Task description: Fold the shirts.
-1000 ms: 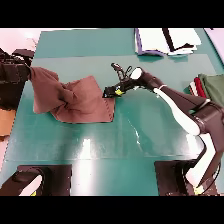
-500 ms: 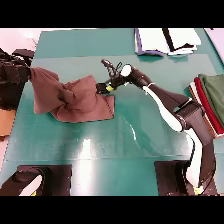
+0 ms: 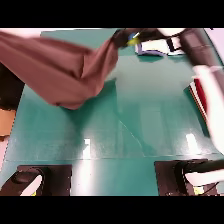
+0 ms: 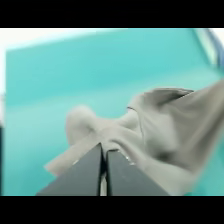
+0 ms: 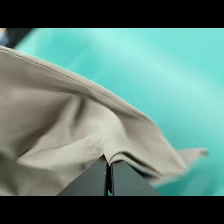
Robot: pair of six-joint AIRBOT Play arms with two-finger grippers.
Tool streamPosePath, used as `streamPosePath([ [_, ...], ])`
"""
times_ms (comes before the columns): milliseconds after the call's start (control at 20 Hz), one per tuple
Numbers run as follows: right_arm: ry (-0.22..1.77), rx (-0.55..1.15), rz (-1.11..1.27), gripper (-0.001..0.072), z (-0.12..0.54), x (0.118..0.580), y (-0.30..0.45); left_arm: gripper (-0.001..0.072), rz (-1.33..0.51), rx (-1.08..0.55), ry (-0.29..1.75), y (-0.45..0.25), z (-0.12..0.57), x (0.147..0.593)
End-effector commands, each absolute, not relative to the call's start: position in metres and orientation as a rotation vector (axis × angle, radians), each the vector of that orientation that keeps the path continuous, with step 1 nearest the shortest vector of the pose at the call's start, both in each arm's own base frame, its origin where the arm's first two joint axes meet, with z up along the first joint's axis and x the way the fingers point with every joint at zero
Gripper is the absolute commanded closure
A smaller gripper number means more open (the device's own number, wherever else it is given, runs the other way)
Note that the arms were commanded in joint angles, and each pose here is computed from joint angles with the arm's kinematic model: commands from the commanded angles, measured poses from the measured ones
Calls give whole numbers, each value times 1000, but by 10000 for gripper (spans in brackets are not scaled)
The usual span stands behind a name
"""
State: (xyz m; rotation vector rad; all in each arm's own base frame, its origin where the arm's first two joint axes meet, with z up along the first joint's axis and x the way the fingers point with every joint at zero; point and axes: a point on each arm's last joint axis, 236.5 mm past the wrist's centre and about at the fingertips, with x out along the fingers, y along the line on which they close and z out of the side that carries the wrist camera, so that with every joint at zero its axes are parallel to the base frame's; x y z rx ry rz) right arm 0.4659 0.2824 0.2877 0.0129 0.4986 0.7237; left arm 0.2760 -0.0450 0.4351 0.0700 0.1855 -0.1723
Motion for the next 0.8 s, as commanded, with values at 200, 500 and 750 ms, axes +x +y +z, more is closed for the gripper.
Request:
streamPosePath([
  [200,113,-75,432,698,474,309,114,680,-200,13,-145,-40,550,176],
  [500,278,-37,177,697,444,287,32,681,-212,-11,-93,-46,541,205],
  [750,757,40,181,698,319,331,15,680,-250,5,411,-76,392,356],
])
